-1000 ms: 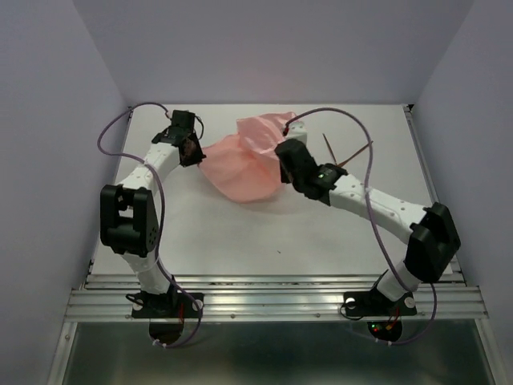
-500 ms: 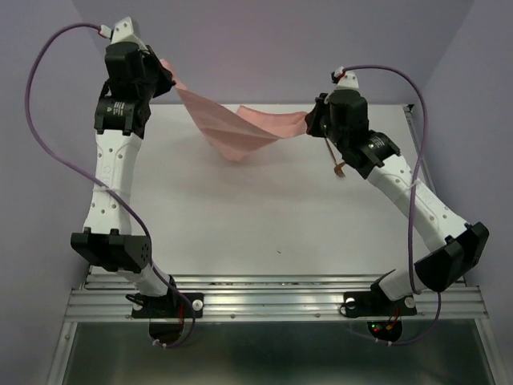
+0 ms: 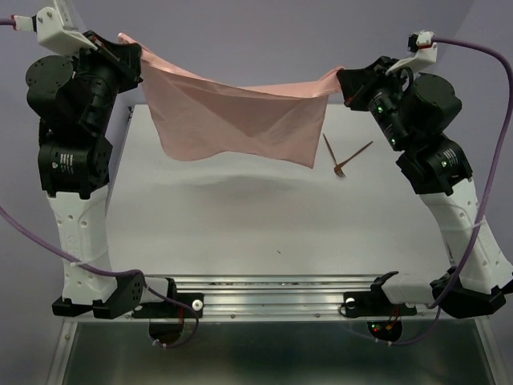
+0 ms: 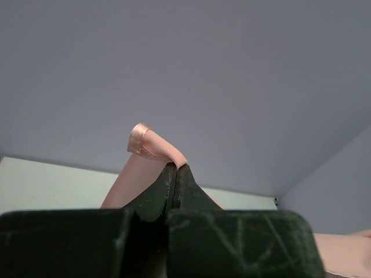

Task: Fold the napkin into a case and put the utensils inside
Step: Flatten out the crumpled napkin at the center of the board.

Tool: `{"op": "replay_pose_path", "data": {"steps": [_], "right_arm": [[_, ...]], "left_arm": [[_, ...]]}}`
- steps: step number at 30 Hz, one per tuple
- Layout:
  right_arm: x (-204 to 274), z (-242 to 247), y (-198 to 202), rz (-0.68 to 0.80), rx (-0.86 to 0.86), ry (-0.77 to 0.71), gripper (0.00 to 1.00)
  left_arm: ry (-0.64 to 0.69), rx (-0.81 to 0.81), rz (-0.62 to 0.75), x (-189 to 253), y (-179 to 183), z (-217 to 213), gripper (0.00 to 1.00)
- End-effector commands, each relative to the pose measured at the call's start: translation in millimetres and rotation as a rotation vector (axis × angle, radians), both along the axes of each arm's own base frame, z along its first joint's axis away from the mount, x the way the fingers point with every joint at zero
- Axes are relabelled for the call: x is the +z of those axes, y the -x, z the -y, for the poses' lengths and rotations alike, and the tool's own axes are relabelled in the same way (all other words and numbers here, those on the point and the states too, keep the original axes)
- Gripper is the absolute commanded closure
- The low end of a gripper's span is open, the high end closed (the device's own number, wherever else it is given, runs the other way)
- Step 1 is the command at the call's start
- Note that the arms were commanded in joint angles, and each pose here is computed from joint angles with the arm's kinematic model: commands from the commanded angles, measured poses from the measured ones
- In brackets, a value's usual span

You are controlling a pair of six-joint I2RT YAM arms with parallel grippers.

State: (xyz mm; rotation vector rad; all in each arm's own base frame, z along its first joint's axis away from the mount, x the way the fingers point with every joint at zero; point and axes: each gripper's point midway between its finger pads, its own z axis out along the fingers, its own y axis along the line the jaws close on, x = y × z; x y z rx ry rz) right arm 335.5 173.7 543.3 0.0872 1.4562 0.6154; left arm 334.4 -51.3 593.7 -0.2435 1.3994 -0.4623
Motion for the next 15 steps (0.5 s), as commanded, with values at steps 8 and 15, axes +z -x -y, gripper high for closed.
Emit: {"op": "replay_pose_path", "data": {"steps": [8,15], "right_arm": [[26.4,13.4,64.1,0.017,0.120,-0.093,0.99],[29.5,24.5,101.6,0.023,0.172,-0.161,0.99]], "left_arm": [[0.056,-0.025,0.098,11.3,54.8,-0.7,1.00],[0.066,-0.061,0.112,7.8,81.0,3.3,1.00]]}}
